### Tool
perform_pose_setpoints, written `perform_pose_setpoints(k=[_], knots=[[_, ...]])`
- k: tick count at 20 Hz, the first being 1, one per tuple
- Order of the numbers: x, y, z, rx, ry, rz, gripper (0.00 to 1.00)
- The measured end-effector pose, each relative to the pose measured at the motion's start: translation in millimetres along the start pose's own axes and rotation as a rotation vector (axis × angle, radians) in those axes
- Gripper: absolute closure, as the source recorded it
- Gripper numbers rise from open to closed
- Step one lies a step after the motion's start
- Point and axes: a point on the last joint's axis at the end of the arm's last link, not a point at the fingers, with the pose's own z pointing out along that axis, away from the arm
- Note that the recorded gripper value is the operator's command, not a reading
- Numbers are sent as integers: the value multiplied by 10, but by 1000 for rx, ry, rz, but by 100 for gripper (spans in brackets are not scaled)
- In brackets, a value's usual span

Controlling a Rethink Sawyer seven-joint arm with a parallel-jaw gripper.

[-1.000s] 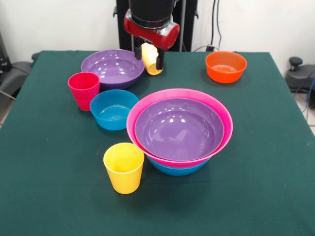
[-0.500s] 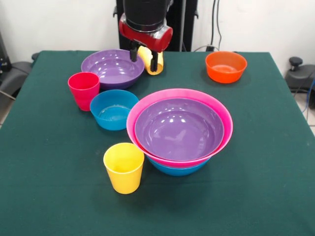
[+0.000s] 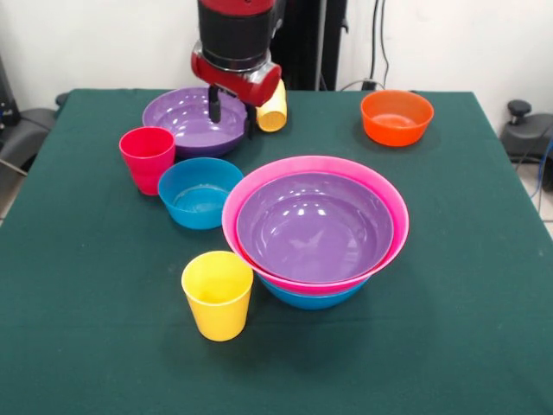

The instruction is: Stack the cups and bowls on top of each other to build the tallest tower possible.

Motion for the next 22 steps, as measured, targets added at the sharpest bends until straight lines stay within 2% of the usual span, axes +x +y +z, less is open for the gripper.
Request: perform_pose_setpoints(k=[9,22], knots=[[69,-81,255,13,9,-18,0],[214,-72,542,23,40,-52,0]])
